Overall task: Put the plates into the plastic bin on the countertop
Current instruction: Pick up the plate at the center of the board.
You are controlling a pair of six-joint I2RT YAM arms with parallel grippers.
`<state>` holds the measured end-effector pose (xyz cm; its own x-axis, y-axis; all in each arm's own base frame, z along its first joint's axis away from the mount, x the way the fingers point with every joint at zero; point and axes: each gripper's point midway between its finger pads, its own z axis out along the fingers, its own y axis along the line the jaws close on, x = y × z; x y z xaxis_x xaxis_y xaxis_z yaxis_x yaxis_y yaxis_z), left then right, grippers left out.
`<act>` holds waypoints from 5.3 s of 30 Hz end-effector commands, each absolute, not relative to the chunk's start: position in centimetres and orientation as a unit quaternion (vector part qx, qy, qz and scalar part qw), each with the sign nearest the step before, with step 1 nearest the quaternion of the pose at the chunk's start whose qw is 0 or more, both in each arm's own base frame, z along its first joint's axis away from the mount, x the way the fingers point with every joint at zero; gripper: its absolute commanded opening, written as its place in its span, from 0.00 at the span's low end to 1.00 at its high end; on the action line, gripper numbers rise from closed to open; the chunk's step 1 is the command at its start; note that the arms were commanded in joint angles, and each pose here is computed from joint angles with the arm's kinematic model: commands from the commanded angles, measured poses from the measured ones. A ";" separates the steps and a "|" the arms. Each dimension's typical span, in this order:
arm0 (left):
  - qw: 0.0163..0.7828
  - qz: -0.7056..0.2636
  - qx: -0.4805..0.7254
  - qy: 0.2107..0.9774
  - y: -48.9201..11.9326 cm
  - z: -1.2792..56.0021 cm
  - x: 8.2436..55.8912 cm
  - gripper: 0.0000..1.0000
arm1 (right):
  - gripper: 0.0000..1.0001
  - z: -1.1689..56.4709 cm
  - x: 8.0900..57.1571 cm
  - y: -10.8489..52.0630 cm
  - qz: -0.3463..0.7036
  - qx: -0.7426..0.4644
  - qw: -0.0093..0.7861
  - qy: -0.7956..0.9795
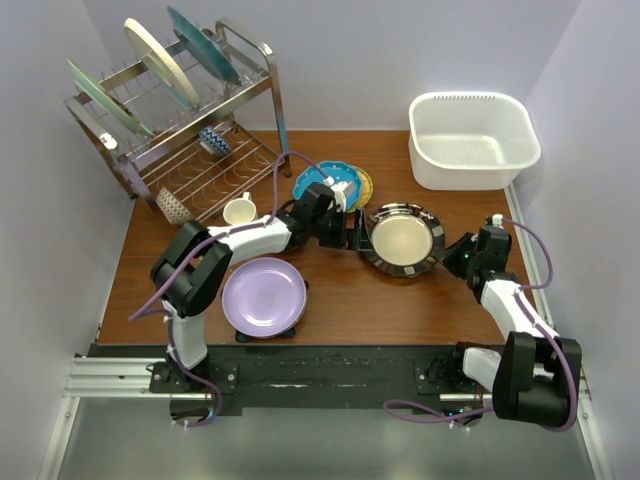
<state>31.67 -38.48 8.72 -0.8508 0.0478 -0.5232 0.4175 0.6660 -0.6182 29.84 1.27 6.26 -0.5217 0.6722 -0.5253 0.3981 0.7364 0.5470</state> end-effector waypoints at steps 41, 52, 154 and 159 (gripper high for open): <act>0.214 -0.386 0.120 0.889 -40.0 5.7 32.5 0.04 | 0.00 4.0 24.5 5.8 0.276 0.269 0.321 0.865; 0.237 -0.396 0.110 0.880 -39.8 7.7 32.6 0.00 | 0.29 3.3 24.5 5.3 0.258 0.278 0.313 0.871; 0.233 -0.598 0.083 0.763 -35.5 14.5 31.2 0.00 | 0.04 11.7 24.4 11.4 0.518 0.104 0.353 0.772; 0.244 -0.593 0.083 0.762 -35.5 15.2 31.8 0.00 | 0.00 11.7 24.3 11.5 0.519 0.099 0.355 0.771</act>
<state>29.55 -34.76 9.82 -0.9394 -0.1084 -0.3253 0.2743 0.3321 -0.9025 25.42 9.98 9.62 -0.6955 0.5956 -0.4019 -0.0838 0.4884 0.8686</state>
